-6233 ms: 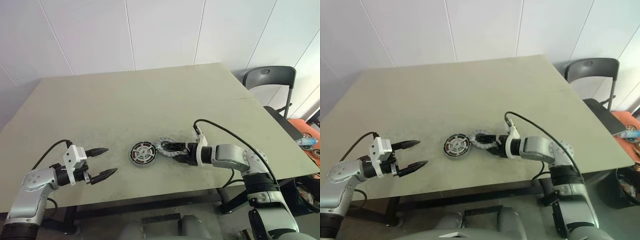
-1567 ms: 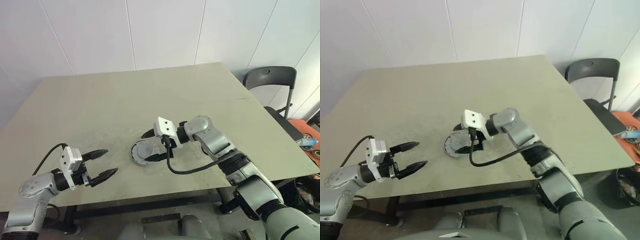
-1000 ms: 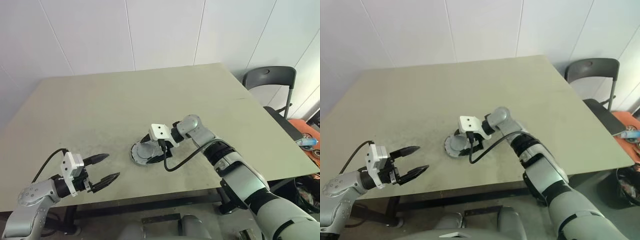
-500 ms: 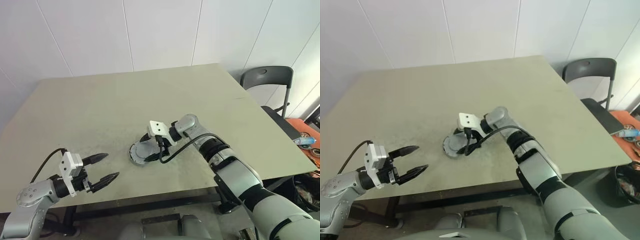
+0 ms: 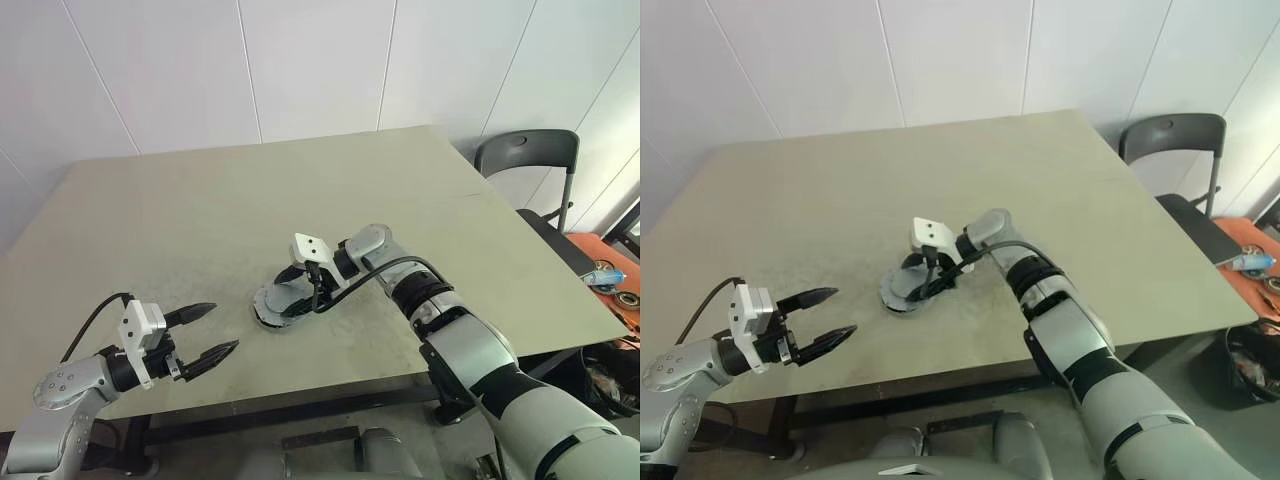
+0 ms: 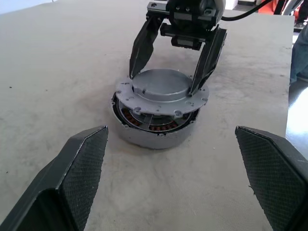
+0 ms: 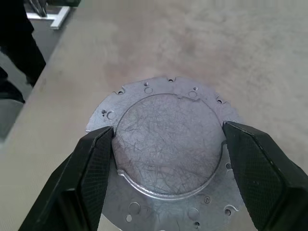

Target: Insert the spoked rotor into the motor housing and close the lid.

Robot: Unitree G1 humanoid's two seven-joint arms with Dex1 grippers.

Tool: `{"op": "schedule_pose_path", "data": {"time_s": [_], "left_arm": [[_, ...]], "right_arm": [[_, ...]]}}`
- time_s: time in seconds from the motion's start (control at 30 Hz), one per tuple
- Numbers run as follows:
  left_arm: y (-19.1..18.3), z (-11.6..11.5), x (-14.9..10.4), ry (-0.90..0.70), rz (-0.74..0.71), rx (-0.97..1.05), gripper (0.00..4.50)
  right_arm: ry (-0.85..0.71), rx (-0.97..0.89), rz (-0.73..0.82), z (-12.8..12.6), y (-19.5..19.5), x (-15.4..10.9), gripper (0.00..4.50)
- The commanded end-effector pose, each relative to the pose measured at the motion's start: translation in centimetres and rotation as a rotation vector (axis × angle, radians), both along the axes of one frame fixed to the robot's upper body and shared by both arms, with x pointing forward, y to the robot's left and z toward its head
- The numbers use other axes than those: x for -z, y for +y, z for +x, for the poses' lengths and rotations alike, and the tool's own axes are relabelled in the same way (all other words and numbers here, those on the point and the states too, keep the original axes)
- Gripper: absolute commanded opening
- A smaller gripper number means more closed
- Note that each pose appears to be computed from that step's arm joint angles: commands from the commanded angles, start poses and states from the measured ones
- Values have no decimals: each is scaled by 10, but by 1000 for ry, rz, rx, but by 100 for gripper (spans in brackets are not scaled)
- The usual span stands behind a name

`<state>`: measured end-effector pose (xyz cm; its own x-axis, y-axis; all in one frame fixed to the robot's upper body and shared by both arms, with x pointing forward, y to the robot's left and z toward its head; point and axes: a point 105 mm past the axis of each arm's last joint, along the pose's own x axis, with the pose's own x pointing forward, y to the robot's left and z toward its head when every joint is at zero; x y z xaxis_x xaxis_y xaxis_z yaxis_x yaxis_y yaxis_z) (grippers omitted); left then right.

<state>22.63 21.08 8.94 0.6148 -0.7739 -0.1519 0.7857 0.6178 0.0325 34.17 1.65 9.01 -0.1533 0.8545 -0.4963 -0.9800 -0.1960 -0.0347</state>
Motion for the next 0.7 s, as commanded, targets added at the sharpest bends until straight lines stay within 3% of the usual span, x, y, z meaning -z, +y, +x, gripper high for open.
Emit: {"op": "schedule_pose_path", "data": {"time_s": [0.03,0.7], "left_arm": [[2,1,-12,-47,3,-3,450],[3,-6,-5,-2,-6,-7,450]], "right_arm": [[-58,-7,71,6,11,-29,328],[-56,47,-52,8,13,-3,328]]}}
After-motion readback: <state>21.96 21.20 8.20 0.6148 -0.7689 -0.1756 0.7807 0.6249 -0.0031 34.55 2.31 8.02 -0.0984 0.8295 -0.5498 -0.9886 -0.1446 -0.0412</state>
